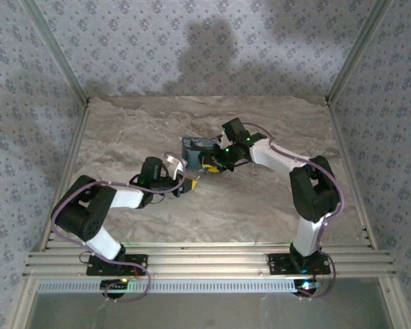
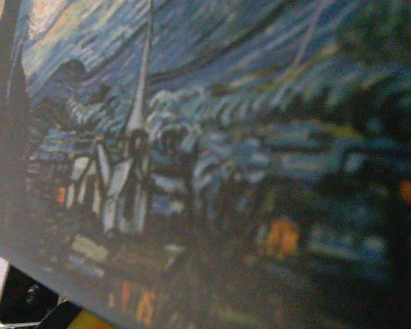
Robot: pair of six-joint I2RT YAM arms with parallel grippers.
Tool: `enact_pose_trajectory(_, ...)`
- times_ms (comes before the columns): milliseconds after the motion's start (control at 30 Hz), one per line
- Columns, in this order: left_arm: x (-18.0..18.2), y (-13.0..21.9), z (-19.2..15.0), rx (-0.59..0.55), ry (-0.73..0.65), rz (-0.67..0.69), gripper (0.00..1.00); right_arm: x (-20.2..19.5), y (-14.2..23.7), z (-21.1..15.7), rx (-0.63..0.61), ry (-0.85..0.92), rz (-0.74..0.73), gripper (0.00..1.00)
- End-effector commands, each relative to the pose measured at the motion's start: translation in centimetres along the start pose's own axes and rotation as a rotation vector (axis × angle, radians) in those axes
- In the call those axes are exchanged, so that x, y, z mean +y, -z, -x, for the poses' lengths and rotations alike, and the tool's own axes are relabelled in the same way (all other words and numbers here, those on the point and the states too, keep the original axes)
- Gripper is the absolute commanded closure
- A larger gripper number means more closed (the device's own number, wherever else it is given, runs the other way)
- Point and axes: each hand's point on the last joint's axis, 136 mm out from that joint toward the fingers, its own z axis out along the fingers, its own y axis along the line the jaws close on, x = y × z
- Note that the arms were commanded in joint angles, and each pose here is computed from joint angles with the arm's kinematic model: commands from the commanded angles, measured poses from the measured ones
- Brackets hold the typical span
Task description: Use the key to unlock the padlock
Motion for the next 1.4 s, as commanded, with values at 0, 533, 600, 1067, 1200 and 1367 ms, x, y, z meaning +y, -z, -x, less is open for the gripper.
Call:
enact_pose_trajectory(0,-1.9,-0.5,2.9,-0.066,-0.077,-0.07,1.0,1.5,1.1,-0.2,0.02,0.038,0.048,1.0)
enact_pose_trajectory(533,-1.9,-1.8,3.6,-0.077,-0.07,-0.051,1.0,1.5,1.2,-0.2,0.012,0.03,0.057,1.0)
enact_pose_trajectory(600,-1.8,-1.8,3.5,-0.075,-0.067,-0.046,1.0,1.5,1.2,-0.1,0.004,0.028,0.055,1.0)
enact_pose_trajectory(1067,-0.9,-0.9,3.4,-0.104,-0.053,0.025,1.0,1.5,1.4,0.1,-0.014,0.024,0.051,1.0)
enact_pose_trajectory(1200,-1.0,-0.6,3.5,-0.121,-0.055,0.037,1.0,1.5,1.3,0.2,-0.018,0.021,0.049,1.0)
enact_pose_trajectory(1367,-1.5,-0.7,3.3,-0.117,-0.075,0.041,1.0,1.5,1.2,0.3,-0.029,0.008,0.043,1.0)
